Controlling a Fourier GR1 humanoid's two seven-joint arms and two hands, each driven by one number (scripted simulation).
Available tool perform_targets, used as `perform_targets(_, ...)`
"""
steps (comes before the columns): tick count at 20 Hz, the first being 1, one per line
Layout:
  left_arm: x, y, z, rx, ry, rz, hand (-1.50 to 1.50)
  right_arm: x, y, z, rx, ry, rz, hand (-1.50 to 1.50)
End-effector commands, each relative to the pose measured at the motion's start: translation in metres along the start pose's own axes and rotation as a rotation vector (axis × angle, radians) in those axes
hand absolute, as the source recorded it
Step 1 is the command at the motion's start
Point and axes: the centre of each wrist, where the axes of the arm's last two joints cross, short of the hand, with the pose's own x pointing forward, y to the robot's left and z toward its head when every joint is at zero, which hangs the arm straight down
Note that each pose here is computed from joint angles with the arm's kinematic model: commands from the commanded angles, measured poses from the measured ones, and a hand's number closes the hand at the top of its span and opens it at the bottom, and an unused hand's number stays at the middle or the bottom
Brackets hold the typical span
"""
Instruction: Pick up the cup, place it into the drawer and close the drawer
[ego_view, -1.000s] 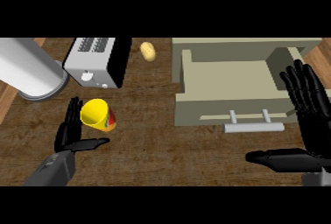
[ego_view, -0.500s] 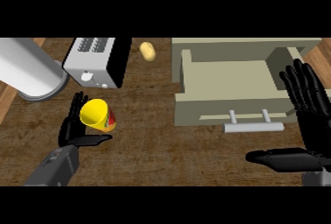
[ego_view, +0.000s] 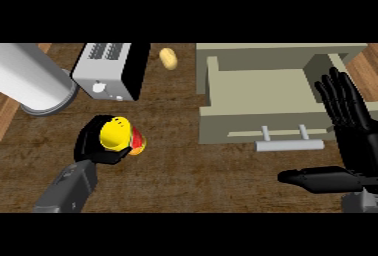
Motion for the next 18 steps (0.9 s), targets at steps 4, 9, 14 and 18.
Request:
perform_targets(4,-0.008,-0.001,0.013,-0.026,-0.169,0.093,1.5,0.004,-0.006,0.005,-0.011,-0.009,0.015,-1.5)
perform_targets(9,0.007,0.031,0.027,0.113,-0.238,0.007,1.5,-0.006,-0.004,0.006,-0.012,0.0,0.021,-1.5)
perform_targets(14,0.013,0.021,0.01,0.039,-0.297,0.029,1.5,0.006,-0.007,0.004,-0.029,0.006,0.02,-1.5)
perform_targets(18,0.019,-0.003,-0.018,0.001,-0.358,0.038,1.5,0.003,-0.023,0.014,-0.032,0.042,0.033,-1.5)
